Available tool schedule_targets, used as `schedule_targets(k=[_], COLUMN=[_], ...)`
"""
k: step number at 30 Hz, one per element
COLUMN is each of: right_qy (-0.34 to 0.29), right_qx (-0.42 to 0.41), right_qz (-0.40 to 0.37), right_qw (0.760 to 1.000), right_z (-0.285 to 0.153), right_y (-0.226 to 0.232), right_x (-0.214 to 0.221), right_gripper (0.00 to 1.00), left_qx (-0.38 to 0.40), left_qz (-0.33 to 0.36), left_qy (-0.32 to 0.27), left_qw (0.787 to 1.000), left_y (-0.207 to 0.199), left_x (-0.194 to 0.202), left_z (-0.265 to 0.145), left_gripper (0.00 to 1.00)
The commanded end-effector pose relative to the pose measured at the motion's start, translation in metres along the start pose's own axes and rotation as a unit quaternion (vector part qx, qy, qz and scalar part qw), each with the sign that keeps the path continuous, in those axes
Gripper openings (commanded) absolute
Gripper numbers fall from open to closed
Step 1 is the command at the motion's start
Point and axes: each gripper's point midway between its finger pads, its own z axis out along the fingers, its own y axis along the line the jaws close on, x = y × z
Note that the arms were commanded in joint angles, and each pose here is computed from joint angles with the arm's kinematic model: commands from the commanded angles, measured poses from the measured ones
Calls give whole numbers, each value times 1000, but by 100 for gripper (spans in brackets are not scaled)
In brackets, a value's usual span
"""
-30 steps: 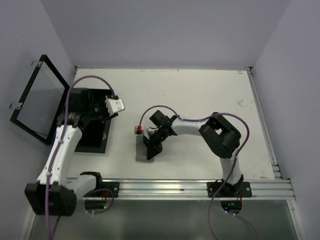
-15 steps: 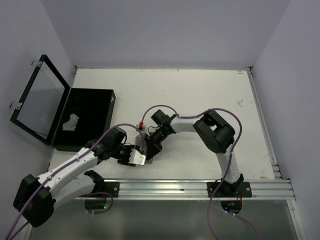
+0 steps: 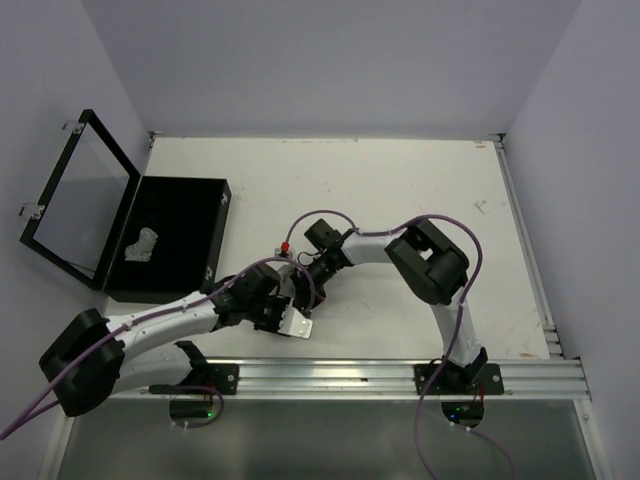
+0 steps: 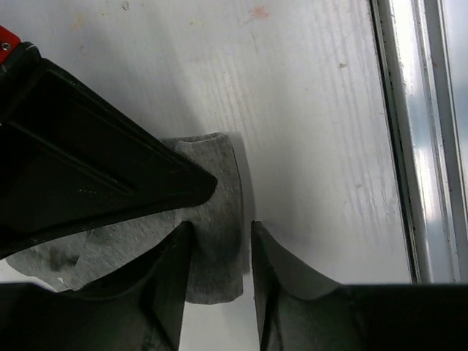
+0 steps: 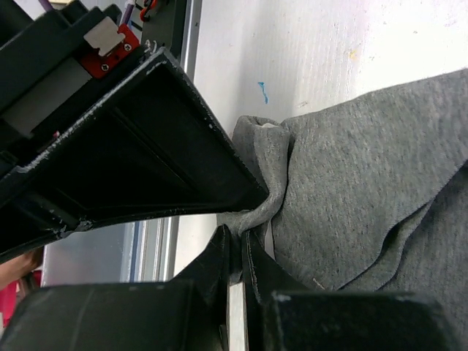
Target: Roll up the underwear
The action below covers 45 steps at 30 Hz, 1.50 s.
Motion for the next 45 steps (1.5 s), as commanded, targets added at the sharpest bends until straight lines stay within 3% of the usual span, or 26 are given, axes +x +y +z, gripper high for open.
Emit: schedule_targets(k=[1,5,8,9,14,19,22,26,28,29,32,35,39,45], right_qy=[96,87,69,47,-53,-113,-123,-137,-126,-131,-117,-93,-3,49], right_qx=[122,137,157,168,229,294,321,361,375,398,405,362,367,352], right_qz=[63,60,52,35,18,-16,-30,-86,-103,-133,-160,-186,-231,-282], right_qw=[986,985,984,984,972,949,939,918,913,898,893,909,901,891], right_z=[-1,-9,-27,-38,-133,-227,-259,-289,-287,-297,-290,-267,-209,-128], right_y=[-60,-68,-79,-83,-93,-71,-57,-4,11,33,53,80,74,50], right_x=[77,67,38,11,-66,-96,-87,-80,-63,-65,-42,-24,-16,-26], right_gripper=[0,1,21,26,56,59,59,54,54,52,43,36,39,41], left_qx=[-14,26,60,70,122,161,216,244,243,251,267,266,269,252], left_qz=[-5,-24,-50,-53,-91,-134,-186,-244,-263,-278,-297,-307,-313,-309], left_qy=[25,69,95,101,124,119,123,134,126,130,129,137,139,127], left_qw=[1000,997,992,991,981,970,951,929,925,918,908,903,900,908], left_y=[2,-13,-20,-21,-28,-25,-31,-3,14,15,26,40,55,74], left_x=[9,27,32,33,35,34,41,44,40,45,50,65,77,81], left_z=[9,19,25,26,32,32,31,41,43,47,54,59,66,69], left_gripper=[33,16,7,6,2,1,1,0,0,0,0,0,7,8])
